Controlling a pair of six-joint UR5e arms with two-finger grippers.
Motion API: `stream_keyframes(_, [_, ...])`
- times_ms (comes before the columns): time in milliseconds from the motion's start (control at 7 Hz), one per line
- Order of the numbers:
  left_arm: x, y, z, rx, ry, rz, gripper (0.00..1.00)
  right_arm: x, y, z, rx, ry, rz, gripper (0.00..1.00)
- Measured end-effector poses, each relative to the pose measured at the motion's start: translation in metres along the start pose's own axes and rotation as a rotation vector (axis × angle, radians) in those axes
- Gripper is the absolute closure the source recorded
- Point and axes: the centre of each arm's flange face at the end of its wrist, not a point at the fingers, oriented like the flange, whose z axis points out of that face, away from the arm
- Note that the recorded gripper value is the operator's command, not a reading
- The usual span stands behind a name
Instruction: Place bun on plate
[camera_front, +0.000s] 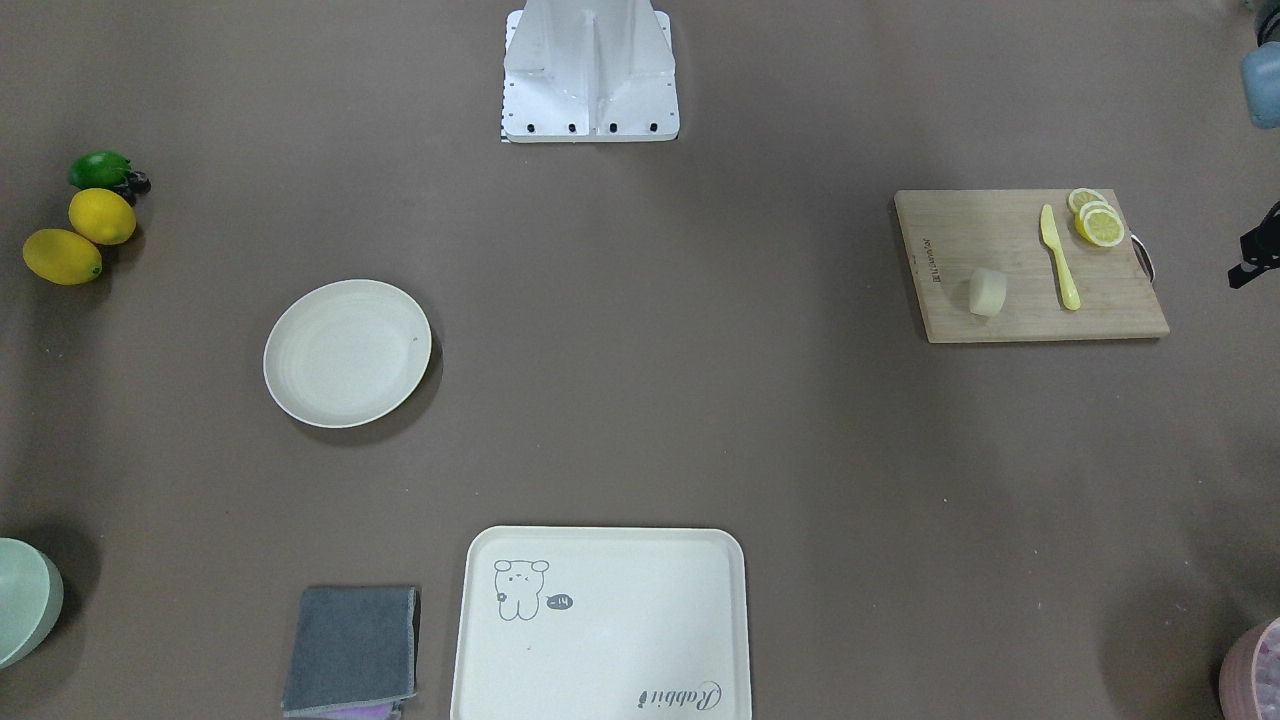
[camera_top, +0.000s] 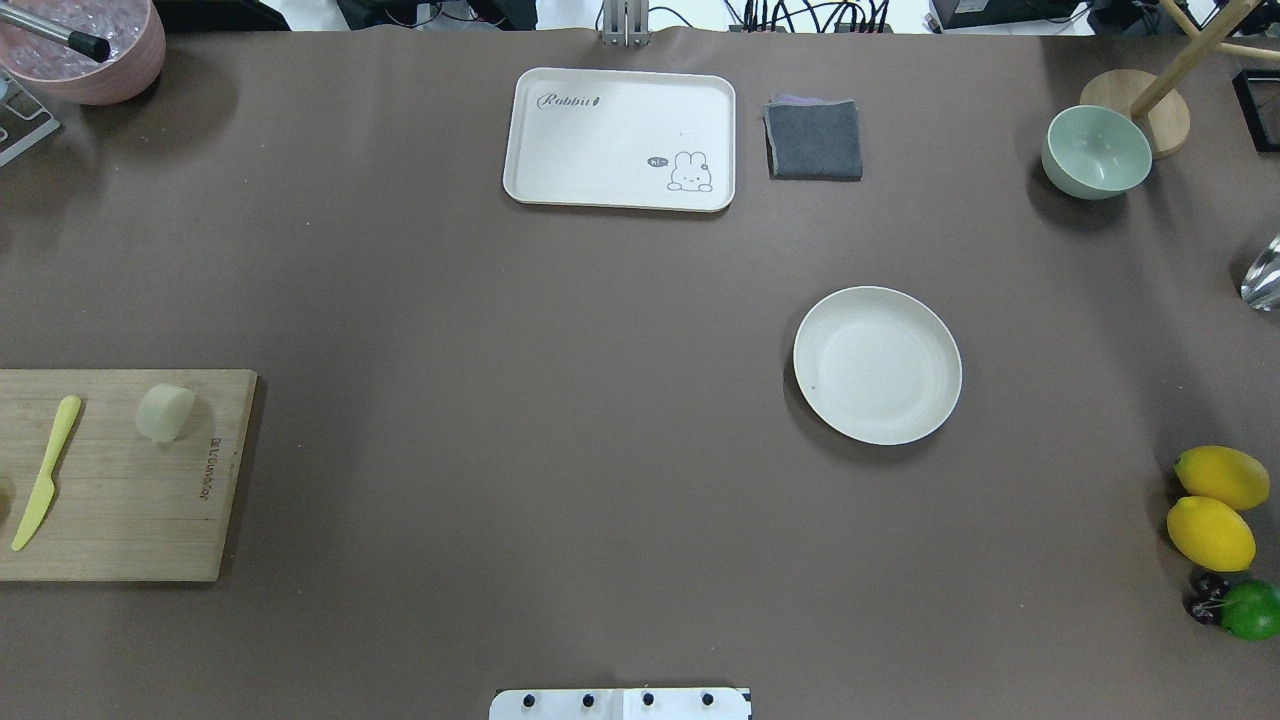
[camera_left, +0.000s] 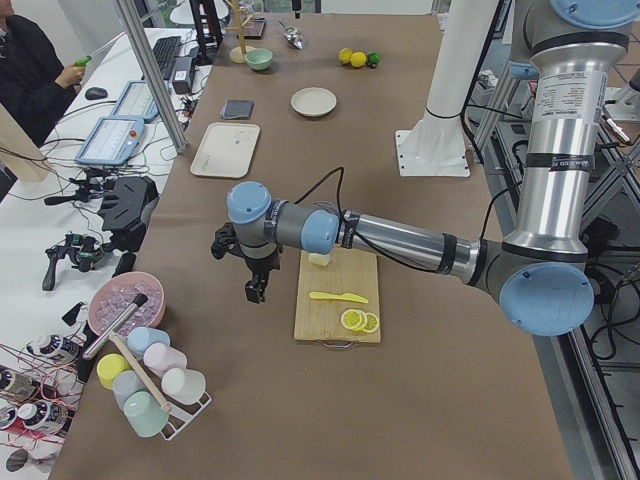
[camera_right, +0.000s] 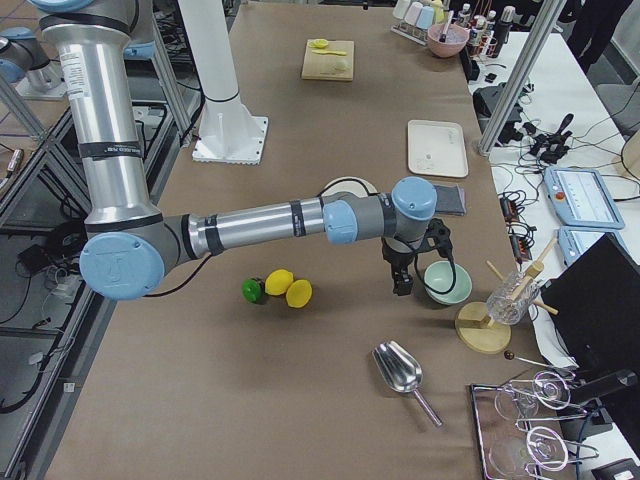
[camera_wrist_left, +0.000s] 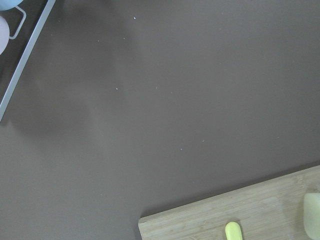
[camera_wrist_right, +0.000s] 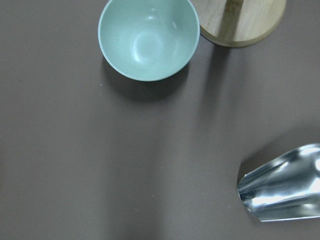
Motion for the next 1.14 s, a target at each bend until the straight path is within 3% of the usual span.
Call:
stream_keyframes(429, [0.000, -0.001, -0.003, 0.006, -0.016, 0.009, 0.02, 0.025, 0.027, 0.001, -0.005, 0.005, 0.012, 0.00])
stream_keyframes(1143, [0.007, 0.008, -0.013, 0.026, -0.022, 0.022, 0.02, 0.029, 0.033, 0.003, -0.010, 0.006, 0.017, 0.00])
